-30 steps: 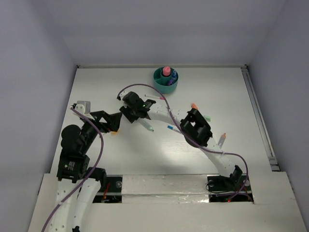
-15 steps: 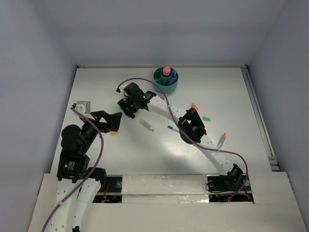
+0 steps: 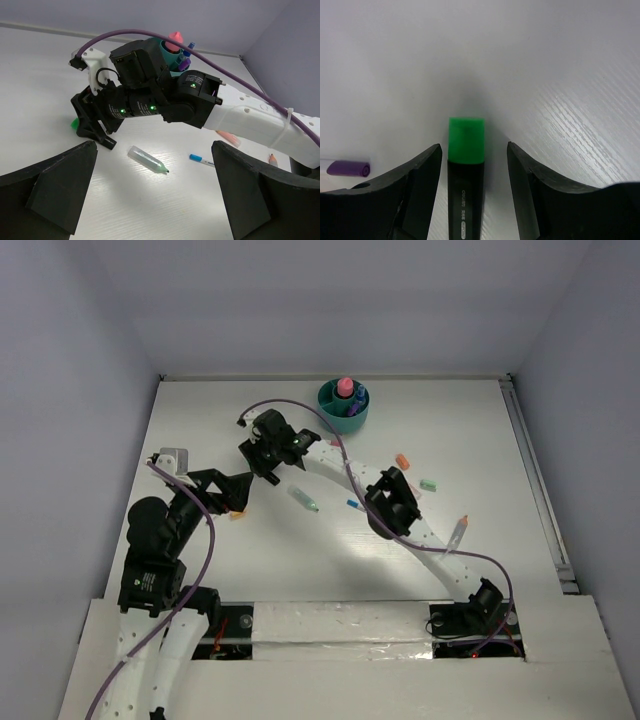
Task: Sort the stationery into containers
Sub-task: Pick up the pen from the center of the board.
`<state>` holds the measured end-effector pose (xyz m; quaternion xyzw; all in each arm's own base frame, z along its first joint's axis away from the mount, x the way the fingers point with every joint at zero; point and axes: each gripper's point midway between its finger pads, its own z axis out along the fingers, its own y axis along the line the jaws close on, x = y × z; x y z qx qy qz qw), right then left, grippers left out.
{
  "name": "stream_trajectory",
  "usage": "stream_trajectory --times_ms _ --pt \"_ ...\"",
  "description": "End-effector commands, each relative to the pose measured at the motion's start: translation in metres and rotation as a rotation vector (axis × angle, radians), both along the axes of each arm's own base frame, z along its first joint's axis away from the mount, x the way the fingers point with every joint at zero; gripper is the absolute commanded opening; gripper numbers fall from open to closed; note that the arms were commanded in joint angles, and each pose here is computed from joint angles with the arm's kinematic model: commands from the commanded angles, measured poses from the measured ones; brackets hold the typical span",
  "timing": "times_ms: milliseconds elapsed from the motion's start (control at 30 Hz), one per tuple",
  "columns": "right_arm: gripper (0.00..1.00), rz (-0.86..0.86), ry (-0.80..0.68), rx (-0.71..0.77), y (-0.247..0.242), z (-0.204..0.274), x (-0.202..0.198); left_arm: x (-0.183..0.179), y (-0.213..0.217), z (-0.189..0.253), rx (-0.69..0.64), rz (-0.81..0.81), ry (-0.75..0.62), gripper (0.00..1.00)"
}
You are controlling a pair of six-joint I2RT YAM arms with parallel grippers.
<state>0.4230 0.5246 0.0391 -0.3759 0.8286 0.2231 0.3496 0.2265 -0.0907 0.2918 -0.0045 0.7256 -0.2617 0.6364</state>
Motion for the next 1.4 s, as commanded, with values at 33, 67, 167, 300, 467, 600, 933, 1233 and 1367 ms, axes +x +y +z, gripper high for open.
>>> stream_trajectory --times_ms 33,67,167,300,467,600,933,1233,1367 --pt "0.59 -0.002 0.039 0.027 0.01 -0.026 -0.003 0.003 -0.002 0.009 -0.001 -0.009 -0.041 0.99" --pt "0.58 -0.003 0.034 0.035 0.012 -0.025 -0.001 0.003 -0.002 0.009 -0.001 -0.009 -0.043 0.99" --pt "0.56 -0.004 0.033 0.043 0.014 -0.028 0.0 0.004 -0.002 0.008 0.0 -0.009 -0.038 0.99" --pt "0.52 0.0 0.027 0.028 0.012 -0.035 0.0 0.004 -0.002 0.008 0.0 -0.008 -0.035 0.99" --pt "0.33 -0.004 0.016 -0.021 0.003 -0.044 0.001 0.005 0.0 0.008 0.0 0.0 -0.038 0.99" --pt "0.18 -0.038 -0.038 0.036 0.006 -0.015 0.009 0.005 0.0 0.008 0.0 0.001 -0.04 0.99" --pt "0.11 -0.206 -0.322 0.575 -0.016 0.194 0.045 0.007 0.001 0.006 0.0 0.009 -0.027 0.99" --pt "0.11 -0.421 -0.742 0.832 -0.148 0.323 0.08 0.01 0.002 0.002 0.003 0.014 -0.012 0.99" --pt "0.12 -0.544 -0.918 0.816 -0.198 0.337 0.092 0.012 0.004 0.001 0.004 0.02 -0.008 0.99"
